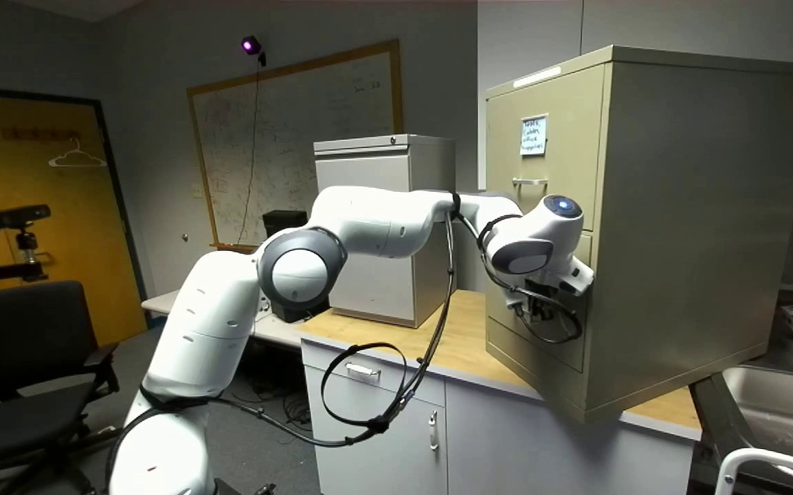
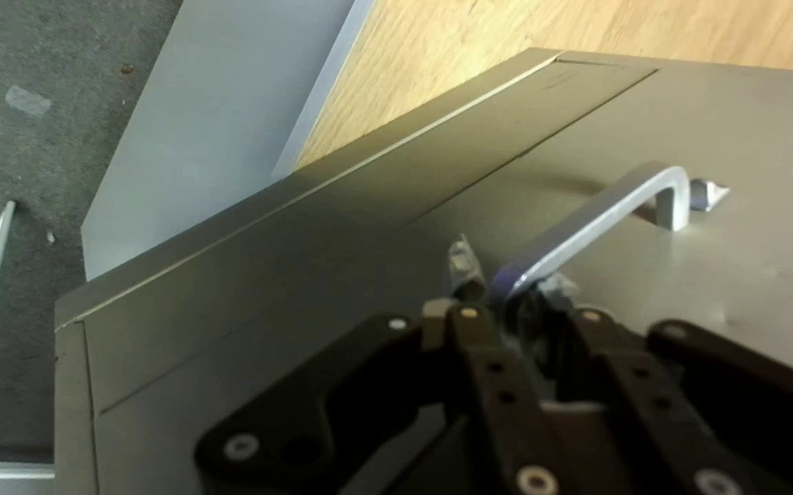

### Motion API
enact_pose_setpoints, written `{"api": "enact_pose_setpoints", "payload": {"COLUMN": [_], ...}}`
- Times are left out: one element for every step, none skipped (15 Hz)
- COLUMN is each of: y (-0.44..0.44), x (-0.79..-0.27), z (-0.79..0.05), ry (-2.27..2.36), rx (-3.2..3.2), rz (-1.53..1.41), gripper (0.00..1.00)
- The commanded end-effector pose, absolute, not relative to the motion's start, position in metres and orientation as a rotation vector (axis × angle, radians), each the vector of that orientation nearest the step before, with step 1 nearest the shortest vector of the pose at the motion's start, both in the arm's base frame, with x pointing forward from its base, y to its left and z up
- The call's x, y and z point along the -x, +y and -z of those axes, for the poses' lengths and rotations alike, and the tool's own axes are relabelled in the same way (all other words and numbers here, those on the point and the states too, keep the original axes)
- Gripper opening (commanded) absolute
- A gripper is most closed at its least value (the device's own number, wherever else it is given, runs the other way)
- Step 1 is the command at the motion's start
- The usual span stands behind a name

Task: Open the bottom drawer of the file cabinet to the right

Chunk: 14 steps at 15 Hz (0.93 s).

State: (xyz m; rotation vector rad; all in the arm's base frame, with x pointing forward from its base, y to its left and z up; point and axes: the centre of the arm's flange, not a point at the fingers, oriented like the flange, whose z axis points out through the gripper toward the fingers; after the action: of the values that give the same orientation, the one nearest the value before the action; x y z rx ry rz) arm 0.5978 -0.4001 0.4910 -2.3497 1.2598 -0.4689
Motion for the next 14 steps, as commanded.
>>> {"api": "enact_pose_setpoints", "payload": {"y": [-0.354, -0.358, -0.359, -0.362, -0.362, -0.362, -0.361, -0.360, -0.359, -0.358, -0.356, -0.353, -0.351, -0.348], "x": [-0.540, -0.536, -0.533, -0.530, -0.528, -0.524, -0.521, -0.516, -0.511, -0.506, -0.500, -0.494, -0.488, -0.481], "z": [-0.469, -0.466, -0.463, -0.459, -0.458, -0.455, -0.453, -0.451, -0.449, -0.446, -0.445, -0.443, -0.441, -0.439], "ry": [1.070, 1.046, 1.026, 1.005, 0.986, 0.966, 0.945, 0.923, 0.902, 0.893, 0.882, 0.868, 0.851, 0.838], "rx": [2.451, 2.462, 2.470, 2.474, 2.477, 2.477, 2.477, 2.478, 2.479, 2.472, 2.466, 2.459, 2.453, 2.456], "rz": [0.397, 0.421, 0.443, 0.464, 0.477, 0.486, 0.489, 0.490, 0.488, 0.484, 0.483, 0.484, 0.490, 0.492], "gripper": [0.05, 0.05, 0.05, 0.05, 0.05, 0.05, 0.05, 0.05, 0.05, 0.05, 0.05, 0.05, 0.05, 0.05]}}
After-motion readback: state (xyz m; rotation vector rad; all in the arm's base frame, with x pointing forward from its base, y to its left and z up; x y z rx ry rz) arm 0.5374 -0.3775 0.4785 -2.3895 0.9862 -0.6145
